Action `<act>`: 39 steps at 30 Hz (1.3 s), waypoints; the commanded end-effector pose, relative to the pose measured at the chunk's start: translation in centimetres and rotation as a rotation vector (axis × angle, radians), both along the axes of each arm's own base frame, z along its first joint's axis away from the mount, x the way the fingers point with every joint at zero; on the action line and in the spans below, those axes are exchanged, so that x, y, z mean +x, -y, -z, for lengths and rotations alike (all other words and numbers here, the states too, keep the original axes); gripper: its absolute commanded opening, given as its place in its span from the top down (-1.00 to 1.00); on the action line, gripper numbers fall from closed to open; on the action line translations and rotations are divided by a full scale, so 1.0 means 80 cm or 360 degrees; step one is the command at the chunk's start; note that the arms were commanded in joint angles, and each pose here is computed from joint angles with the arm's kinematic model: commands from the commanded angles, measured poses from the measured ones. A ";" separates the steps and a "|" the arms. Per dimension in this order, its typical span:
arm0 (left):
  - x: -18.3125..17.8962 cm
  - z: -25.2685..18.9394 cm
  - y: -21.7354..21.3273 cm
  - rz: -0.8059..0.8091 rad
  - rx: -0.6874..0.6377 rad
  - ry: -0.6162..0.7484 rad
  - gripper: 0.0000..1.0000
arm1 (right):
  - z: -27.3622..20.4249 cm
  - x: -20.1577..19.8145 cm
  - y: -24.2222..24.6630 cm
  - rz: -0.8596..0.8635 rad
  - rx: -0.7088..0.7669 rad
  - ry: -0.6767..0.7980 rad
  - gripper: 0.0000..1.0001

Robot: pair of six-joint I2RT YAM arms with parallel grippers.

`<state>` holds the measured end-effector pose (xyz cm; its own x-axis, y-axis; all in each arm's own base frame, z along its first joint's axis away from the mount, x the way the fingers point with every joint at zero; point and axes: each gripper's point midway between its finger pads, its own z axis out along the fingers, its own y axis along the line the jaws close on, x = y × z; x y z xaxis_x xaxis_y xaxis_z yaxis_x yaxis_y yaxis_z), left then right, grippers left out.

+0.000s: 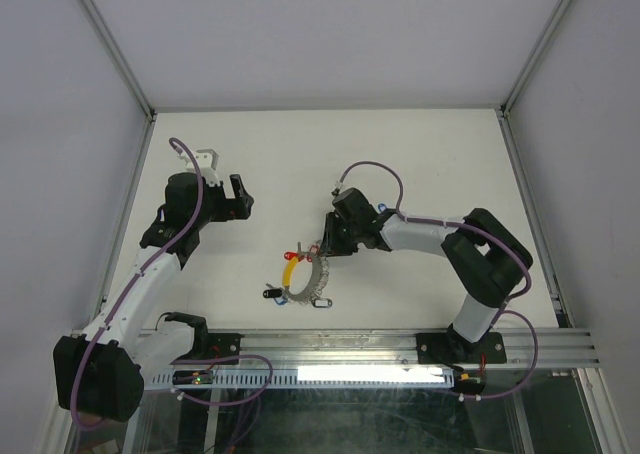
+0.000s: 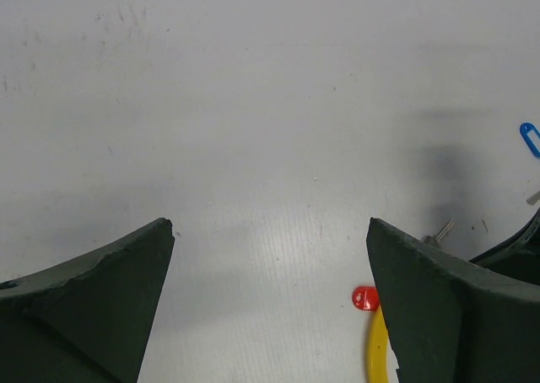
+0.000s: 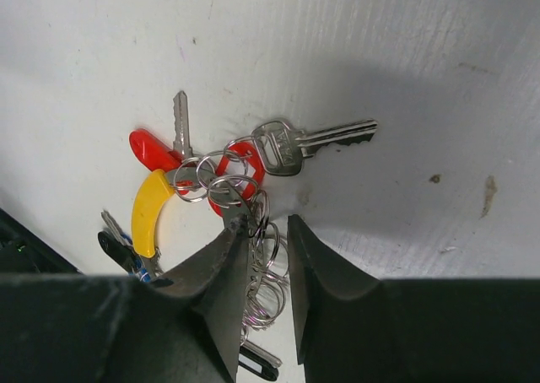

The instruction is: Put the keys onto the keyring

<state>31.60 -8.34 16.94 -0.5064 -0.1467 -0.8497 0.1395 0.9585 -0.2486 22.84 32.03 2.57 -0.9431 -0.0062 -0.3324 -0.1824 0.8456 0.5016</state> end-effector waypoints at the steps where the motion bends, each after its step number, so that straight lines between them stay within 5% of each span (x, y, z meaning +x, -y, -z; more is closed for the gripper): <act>1: 0.012 -0.032 0.002 0.0023 -0.0023 0.0117 -0.91 | -0.006 0.006 -0.013 0.0010 0.0072 0.0036 0.45; 7: 0.012 -0.031 0.002 0.0024 -0.0022 0.0115 -0.92 | -0.004 0.005 -0.017 -0.0011 0.0097 0.0032 0.57; 16: 0.012 -0.033 0.006 0.0036 -0.0044 0.0120 -0.92 | -0.024 0.010 -0.014 -0.0066 0.0122 0.0165 1.00; 39: 0.009 -0.133 0.033 0.0169 -0.0304 0.0562 -0.98 | -0.218 0.039 0.043 -0.0609 -0.0123 0.1232 1.00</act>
<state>32.03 -10.03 24.30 -0.2879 -0.2588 -0.9220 0.2562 0.9069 -0.3346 24.39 29.01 13.81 -0.5860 -0.2982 -0.7535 -0.6575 0.7184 0.2270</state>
